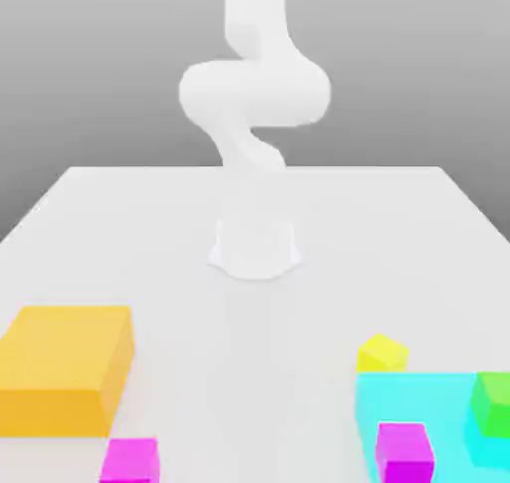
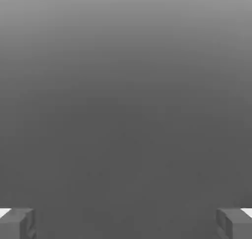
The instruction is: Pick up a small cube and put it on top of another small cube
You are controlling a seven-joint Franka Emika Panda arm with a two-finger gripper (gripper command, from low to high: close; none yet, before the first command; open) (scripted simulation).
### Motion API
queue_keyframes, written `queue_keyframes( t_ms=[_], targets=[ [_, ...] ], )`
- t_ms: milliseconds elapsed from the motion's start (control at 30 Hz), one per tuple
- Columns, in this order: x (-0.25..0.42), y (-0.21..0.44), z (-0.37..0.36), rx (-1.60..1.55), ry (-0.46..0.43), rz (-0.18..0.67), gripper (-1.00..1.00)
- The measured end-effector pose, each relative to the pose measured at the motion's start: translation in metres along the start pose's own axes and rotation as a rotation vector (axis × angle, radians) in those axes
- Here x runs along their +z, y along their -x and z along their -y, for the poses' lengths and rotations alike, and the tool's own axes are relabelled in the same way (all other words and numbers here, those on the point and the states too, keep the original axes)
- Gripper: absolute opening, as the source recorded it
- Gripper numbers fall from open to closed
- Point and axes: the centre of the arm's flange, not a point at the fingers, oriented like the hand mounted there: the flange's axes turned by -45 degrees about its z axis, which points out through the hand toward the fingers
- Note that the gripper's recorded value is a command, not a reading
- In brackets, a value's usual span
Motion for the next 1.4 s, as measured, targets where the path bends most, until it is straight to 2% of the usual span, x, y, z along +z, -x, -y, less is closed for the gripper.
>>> queue_keyframes(
  t_ms=[233,467,933,1067,1100,1300,1400],
  targets=[
    [0.129,0.01,-0.032,-0.004,-0.039,0.184,0.0],
    [0.248,0.053,-0.064,-0.007,-0.051,0.36,0.0],
    [0.427,0.216,-0.134,-0.035,0.003,0.709,0.0],
    [0.468,0.258,-0.14,-0.04,0.01,0.732,0.0],
    [0.478,0.268,-0.14,-0.04,0.01,0.733,-1.0],
    [0.483,0.273,-0.14,-0.039,0.009,0.735,-1.0],
    [0.465,0.255,-0.14,-0.041,0.009,0.734,-1.0]
  ],
)
